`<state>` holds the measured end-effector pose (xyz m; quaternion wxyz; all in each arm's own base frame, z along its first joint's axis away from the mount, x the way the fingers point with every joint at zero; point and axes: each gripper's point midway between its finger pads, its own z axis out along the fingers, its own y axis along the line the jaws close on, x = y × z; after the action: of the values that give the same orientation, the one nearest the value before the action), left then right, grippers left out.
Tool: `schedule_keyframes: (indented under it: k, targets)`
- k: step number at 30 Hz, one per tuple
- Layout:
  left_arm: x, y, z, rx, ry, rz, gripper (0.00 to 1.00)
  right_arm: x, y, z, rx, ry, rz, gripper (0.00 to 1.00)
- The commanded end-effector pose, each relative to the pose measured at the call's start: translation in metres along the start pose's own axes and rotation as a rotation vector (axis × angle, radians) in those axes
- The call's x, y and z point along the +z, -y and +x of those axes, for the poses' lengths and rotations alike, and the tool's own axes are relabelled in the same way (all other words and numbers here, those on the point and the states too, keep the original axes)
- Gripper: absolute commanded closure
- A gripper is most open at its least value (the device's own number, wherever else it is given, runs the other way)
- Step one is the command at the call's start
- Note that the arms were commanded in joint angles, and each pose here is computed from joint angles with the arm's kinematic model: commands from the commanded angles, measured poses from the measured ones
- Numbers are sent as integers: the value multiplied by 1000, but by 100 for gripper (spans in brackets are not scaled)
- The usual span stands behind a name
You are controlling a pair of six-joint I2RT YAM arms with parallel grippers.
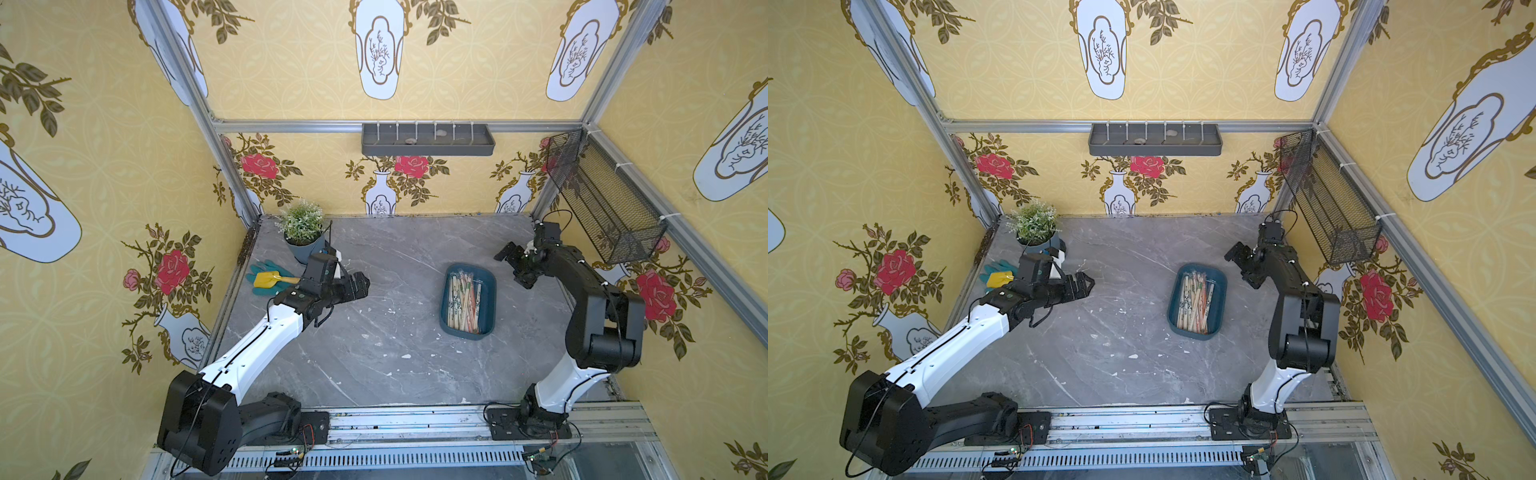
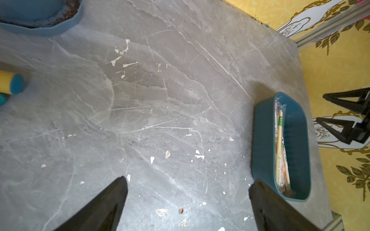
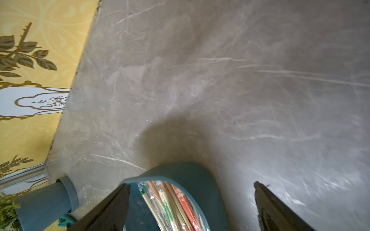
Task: Take the paired disposable chopsticks out of the storage box
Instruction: Move the storage box to the center of the board.
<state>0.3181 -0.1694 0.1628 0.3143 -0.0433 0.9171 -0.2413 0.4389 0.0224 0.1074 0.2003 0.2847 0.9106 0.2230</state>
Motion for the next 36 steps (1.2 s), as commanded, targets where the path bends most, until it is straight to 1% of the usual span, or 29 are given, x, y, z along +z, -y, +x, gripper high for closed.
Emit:
schedule_keyframes:
  k: [1,4,6,11,14,17,22,25,28,30,32,35,36]
  targets:
    - [2,-2,1,8,-2,-12,0,17,-27,-9,-67,-50,-116,3]
    - [7,8,10,31,-27,3,0,36,-36,-11,-110,-100,-119,2]
    - [11,11,12,35,-35,9,0,49,-45,-4,-165,-134,-118,3]
    - [20,22,16,55,-63,30,0,73,-72,32,-317,-234,-108,3]
    - [24,27,20,67,-79,38,0,82,-81,58,-375,-281,-104,3]
    - [26,31,23,72,-89,45,0,86,-86,85,-410,-324,-104,2]
    - [28,36,26,70,-96,61,0,82,-96,133,-470,-376,-108,2]
    - [29,39,26,63,-97,73,0,76,-108,160,-506,-393,-124,3]
    - [28,43,27,58,-97,87,0,71,-123,179,-540,-394,-137,2]
    - [26,45,26,49,-86,99,0,62,-134,172,-536,-355,-143,3]
    - [23,46,23,46,-66,106,0,48,-142,155,-519,-283,-141,2]
    - [20,40,23,11,-39,88,0,19,-142,127,-457,-179,-127,3]
    - [19,40,25,25,-41,99,0,10,-139,121,-437,-156,-127,3]
